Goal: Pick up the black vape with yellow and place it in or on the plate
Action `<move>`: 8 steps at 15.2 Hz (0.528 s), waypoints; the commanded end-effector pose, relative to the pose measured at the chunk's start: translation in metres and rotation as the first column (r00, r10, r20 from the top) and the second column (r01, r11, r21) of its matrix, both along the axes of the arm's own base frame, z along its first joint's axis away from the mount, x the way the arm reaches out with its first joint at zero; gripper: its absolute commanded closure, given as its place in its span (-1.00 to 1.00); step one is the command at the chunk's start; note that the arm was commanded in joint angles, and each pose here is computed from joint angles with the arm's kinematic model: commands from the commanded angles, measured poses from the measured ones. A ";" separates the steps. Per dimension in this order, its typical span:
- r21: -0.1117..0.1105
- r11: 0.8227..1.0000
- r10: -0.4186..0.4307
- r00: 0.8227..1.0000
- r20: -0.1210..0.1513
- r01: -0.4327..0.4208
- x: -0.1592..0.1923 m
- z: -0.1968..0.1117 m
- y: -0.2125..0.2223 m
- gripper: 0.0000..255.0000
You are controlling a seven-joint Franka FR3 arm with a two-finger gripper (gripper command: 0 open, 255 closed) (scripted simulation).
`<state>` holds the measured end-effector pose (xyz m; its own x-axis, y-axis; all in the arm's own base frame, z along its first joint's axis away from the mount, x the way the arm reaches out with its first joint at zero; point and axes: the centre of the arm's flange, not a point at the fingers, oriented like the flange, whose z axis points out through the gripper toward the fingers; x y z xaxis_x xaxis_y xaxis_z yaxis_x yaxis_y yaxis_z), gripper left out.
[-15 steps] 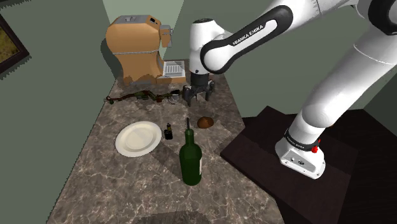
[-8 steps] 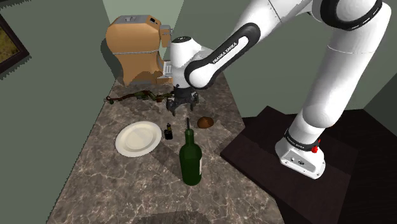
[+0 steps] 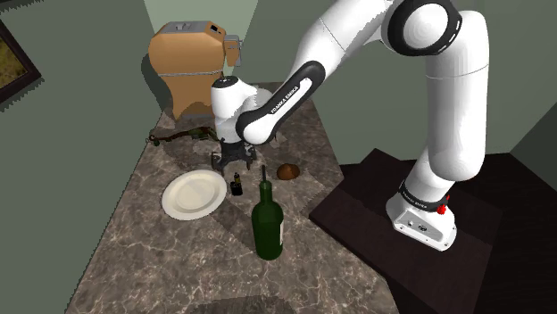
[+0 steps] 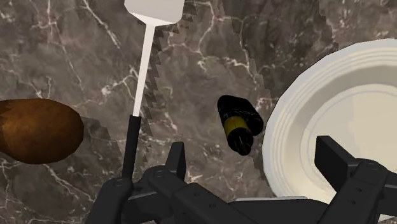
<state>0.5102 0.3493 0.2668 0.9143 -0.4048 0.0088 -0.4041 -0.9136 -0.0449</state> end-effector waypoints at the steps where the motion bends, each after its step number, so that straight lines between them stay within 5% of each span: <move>1: -0.002 1.000 -0.004 1.000 0.002 0.004 0.003 -0.011 0.005 -1.00; 8: -0.002 1.000 -0.004 1.000 0.002 0.004 0.004 -0.041 0.006 -1.00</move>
<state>0.5144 0.3549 0.2285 0.9126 -0.4087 0.0108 -0.4079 -0.9120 -0.0437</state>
